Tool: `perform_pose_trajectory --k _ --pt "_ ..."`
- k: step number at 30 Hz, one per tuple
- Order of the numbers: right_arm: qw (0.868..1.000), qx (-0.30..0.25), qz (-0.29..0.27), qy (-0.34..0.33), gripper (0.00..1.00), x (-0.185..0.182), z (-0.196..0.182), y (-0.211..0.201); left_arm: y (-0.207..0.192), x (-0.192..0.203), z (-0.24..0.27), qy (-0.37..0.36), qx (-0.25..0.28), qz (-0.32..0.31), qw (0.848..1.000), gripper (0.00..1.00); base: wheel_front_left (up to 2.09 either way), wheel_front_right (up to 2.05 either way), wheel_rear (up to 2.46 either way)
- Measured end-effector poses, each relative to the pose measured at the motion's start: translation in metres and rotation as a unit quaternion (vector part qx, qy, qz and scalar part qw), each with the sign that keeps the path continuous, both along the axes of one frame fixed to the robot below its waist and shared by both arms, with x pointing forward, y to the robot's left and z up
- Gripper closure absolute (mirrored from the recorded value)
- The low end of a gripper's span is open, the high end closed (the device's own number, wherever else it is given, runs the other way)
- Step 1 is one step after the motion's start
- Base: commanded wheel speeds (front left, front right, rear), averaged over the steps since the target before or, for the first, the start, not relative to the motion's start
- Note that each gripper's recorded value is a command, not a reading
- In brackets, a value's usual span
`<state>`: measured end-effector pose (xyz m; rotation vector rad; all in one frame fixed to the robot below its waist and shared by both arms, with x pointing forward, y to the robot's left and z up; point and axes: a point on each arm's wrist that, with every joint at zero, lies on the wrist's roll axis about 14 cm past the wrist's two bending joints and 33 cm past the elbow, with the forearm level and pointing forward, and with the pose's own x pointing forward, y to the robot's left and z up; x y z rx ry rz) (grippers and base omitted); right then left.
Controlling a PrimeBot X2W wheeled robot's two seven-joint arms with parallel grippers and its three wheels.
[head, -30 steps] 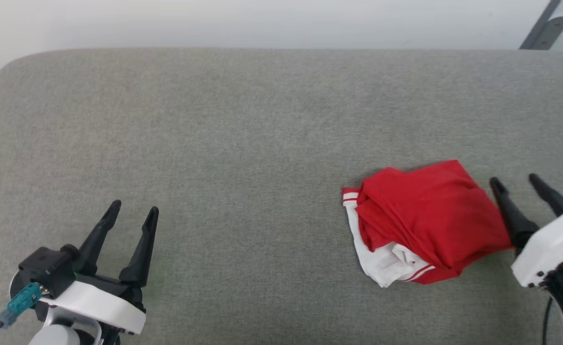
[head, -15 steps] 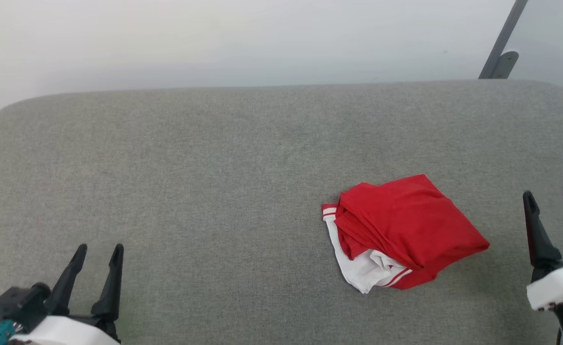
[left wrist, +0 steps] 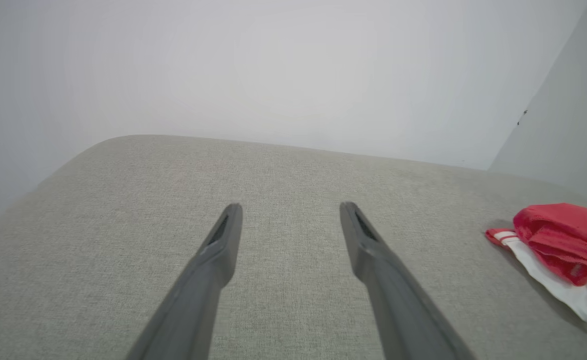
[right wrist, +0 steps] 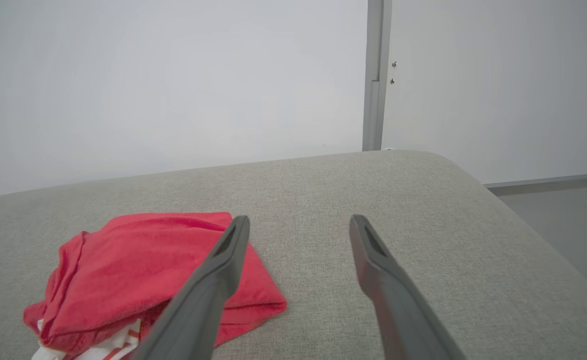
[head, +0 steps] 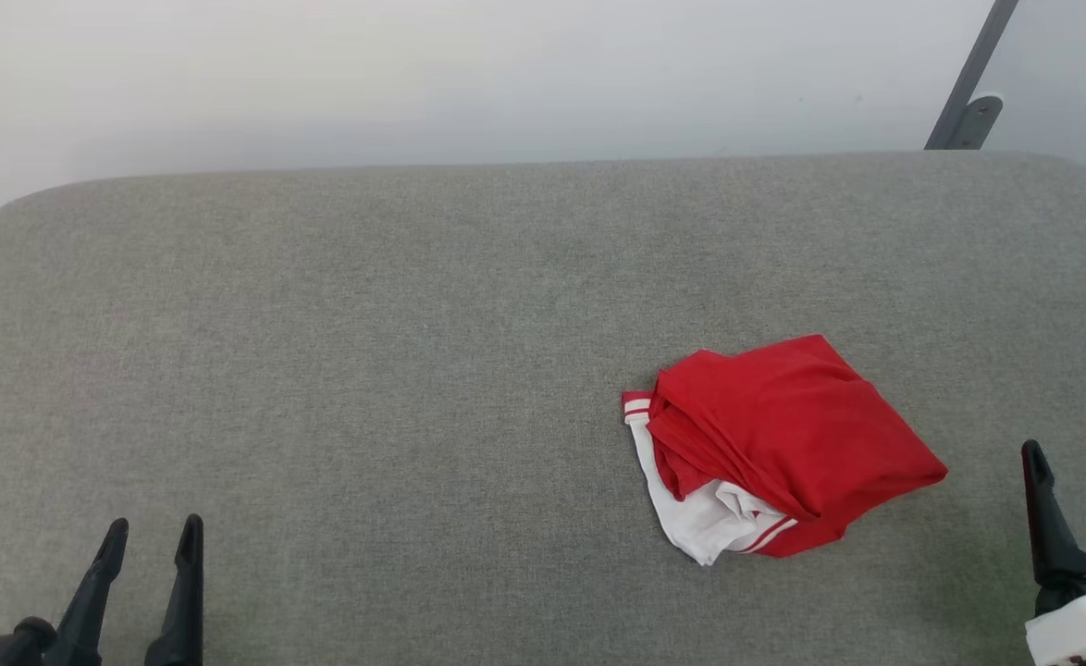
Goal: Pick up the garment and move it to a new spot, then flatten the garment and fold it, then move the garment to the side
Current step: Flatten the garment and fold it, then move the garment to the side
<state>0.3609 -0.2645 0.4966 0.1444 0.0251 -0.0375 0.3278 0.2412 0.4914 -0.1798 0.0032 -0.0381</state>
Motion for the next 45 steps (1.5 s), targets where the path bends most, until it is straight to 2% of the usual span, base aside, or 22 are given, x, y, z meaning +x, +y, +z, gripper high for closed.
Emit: perform_pose_trajectory --k 9,12,14,18,25,29,34,37,41,42,43,44,45 --pt "0.999 -0.003 0.019 0.034 0.00 0.010 -0.010 0.008 -0.001 0.004 0.002 -0.002 0.002 -0.001 1.000 0.00 0.00 0.00 0.00" --pt "0.996 -0.005 0.041 0.074 0.00 0.024 -0.016 0.015 -0.006 0.010 0.000 0.001 0.001 -0.010 1.000 0.00 0.00 0.00 0.00" --pt "0.991 -0.012 0.059 0.123 0.00 0.032 -0.027 0.019 -0.009 0.017 -0.002 0.003 -0.001 -0.017 1.000 0.00 0.00 0.00 0.00" --pt "0.968 -0.046 0.096 0.225 0.00 0.046 -0.048 0.023 -0.013 0.031 -0.004 0.004 -0.004 -0.024 1.000 0.00 0.00 0.00 0.00" --pt "0.927 -0.064 0.156 0.335 0.00 0.071 -0.058 0.047 -0.018 0.045 -0.018 0.023 -0.018 -0.030 0.999 0.00 0.00 0.00 0.00" --pt "0.893 -0.072 0.183 0.405 0.00 0.069 -0.077 0.061 -0.018 0.053 -0.022 0.029 -0.022 -0.029 0.999 0.00 0.00 0.00 0.00" --pt "0.859 -0.084 0.196 0.465 0.00 0.067 -0.099 0.071 -0.013 0.060 -0.027 0.036 -0.024 -0.024 0.999 0.00 0.00 0.00 0.00" --pt "0.848 -0.083 0.195 0.486 0.00 0.068 -0.110 0.076 -0.009 0.064 -0.031 0.040 -0.022 -0.021 0.999 0.00 0.00 0.00 0.00" --pt "0.840 -0.086 0.188 0.501 0.00 0.070 -0.120 0.079 -0.006 0.067 -0.037 0.049 -0.020 -0.018 0.998 0.00 0.00 0.00 0.00" --pt "0.839 -0.089 0.186 0.503 0.09 0.070 -0.122 0.079 -0.006 0.069 -0.037 0.049 -0.021 -0.018 0.998 0.00 0.00 0.00 0.00" --pt "0.839 -0.091 0.183 0.504 0.47 0.071 -0.124 0.079 -0.006 0.071 -0.038 0.050 -0.022 -0.018 0.998 0.00 0.00 0.00 0.00" --pt "0.840 -0.090 0.180 0.505 0.66 0.072 -0.125 0.078 -0.006 0.071 -0.039 0.052 -0.022 -0.019 0.998 0.00 0.00 0.00 0.00" --pt "0.840 -0.089 0.176 0.505 0.99 0.073 -0.126 0.079 -0.006 0.072 -0.041 0.053 -0.023 -0.019 0.998 0.00 0.00 0.00 0.00"
